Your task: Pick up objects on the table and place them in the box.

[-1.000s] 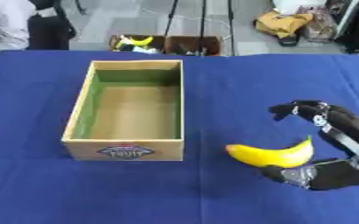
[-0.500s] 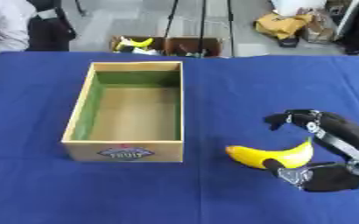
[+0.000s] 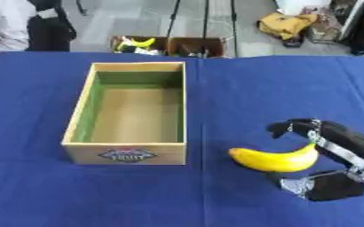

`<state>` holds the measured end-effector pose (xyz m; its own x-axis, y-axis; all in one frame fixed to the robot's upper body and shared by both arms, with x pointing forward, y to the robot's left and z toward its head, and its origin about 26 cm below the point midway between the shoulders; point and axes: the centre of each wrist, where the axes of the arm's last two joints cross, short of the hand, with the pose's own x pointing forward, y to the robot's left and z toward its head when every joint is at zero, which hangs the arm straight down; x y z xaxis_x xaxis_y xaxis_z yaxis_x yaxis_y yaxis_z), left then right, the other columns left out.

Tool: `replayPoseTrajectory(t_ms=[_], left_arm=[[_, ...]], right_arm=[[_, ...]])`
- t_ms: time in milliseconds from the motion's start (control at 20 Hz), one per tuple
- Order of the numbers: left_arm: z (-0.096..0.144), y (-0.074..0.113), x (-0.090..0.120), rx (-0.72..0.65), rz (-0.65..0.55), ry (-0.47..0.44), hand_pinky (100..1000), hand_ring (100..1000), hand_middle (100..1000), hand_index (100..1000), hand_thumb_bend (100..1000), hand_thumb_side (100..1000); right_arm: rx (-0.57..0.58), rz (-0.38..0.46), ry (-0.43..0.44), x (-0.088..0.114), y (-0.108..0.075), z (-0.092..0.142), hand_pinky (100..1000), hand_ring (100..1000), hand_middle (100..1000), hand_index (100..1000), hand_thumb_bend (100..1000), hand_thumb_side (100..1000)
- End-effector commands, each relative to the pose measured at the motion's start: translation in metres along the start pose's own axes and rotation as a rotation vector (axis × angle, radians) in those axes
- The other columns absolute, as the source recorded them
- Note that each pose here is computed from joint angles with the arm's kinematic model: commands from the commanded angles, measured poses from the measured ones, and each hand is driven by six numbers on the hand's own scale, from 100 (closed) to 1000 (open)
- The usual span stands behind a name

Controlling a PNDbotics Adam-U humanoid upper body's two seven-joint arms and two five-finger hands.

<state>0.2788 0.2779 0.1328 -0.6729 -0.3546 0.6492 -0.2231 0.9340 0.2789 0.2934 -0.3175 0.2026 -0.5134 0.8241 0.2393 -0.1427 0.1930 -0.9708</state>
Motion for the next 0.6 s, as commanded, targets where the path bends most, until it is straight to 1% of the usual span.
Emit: replayPoseTrajectory(t_ms=[50, 250, 350, 600], left_arm=[[-0.0036, 0.0019, 0.0055, -0.007, -0.007, -0.028, 252, 573, 479, 577, 100, 966], [-0.0036, 0.0018, 0.0055, -0.007, -0.007, -0.028, 251, 573, 479, 576, 100, 959], [-0.0037, 0.0017, 0.0056, -0.009, -0.007, -0.029, 251, 573, 479, 576, 100, 955], [-0.004, 0.0015, 0.0057, -0.011, -0.008, -0.031, 249, 572, 479, 576, 100, 942]], right_arm=[[0.015, 0.045, 0.036, -0.004, -0.0063, 0.0031, 877, 886, 772, 946, 682, 618], [0.009, 0.086, 0.075, -0.0075, -0.0057, 0.0026, 877, 892, 780, 948, 643, 546], [0.014, 0.105, 0.091, -0.0088, -0.0051, 0.0022, 875, 890, 780, 945, 550, 525], [0.009, 0.128, 0.125, -0.0117, -0.0028, 0.0016, 882, 900, 782, 936, 361, 505]])
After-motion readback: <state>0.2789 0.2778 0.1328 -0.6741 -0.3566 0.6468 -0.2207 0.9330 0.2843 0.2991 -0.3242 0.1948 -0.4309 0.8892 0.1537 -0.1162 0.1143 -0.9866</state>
